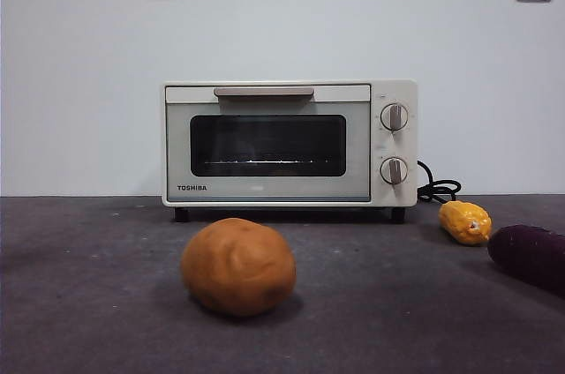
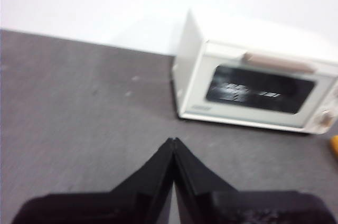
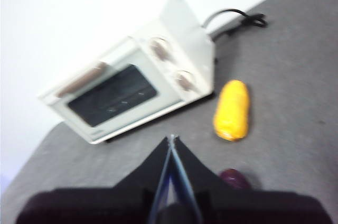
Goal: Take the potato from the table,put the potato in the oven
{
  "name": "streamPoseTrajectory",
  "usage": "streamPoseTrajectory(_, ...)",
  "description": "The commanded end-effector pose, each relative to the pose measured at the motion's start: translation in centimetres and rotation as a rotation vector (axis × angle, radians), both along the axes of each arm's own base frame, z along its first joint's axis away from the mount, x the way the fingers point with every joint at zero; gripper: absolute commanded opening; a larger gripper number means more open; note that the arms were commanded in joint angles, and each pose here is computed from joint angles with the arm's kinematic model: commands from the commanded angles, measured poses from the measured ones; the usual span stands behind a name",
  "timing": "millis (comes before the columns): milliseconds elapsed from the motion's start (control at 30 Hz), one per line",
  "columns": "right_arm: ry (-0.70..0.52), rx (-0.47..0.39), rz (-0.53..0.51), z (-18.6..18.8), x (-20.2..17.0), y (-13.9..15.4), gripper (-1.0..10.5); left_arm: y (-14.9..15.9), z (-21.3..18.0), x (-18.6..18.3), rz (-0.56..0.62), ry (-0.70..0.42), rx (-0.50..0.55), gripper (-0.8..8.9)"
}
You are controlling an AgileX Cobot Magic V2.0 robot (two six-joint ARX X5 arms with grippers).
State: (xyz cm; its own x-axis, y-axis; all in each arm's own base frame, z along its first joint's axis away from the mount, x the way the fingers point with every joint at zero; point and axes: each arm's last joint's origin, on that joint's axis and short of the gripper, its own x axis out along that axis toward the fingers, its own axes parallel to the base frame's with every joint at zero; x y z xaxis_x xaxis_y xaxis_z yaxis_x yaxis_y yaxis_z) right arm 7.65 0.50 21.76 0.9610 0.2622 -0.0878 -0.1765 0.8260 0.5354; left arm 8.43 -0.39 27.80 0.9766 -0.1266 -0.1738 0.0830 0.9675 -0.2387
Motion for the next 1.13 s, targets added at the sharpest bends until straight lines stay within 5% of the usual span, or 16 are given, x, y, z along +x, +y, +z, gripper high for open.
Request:
streamPoseTrajectory(33, 0.01, -0.027, 0.014, 2.2, -0.7, 0.1, -0.1, -0.2, 2.1, 0.6, -0.052, 0.002, -0.019, -0.06)
streamPoseTrajectory(367, 0.082, -0.184, 0.146, 9.1, -0.6, 0.3, -0.1, -1.0, 7.2, 5.6, -0.327, 0.119, -0.086, -0.06)
streamPoseTrajectory(600, 0.203, -0.228, 0.203, 12.8, 1.3, 0.3, -0.1, -1.4, 8.8, 10.9, -0.418, 0.255, -0.135, -0.06)
streamPoseTrajectory(900, 0.311, -0.205, 0.409, 14.7, 5.3, 0.5, 0.0, -2.9, 8.6, 17.4, -0.493, 0.451, -0.163, -0.06)
streamPoseTrajectory(1133, 0.458, -0.185, 0.453, 13.9, 8.3, 0.4, 0.0, -4.5, 7.9, 21.4, -0.53, 0.501, -0.157, -0.06)
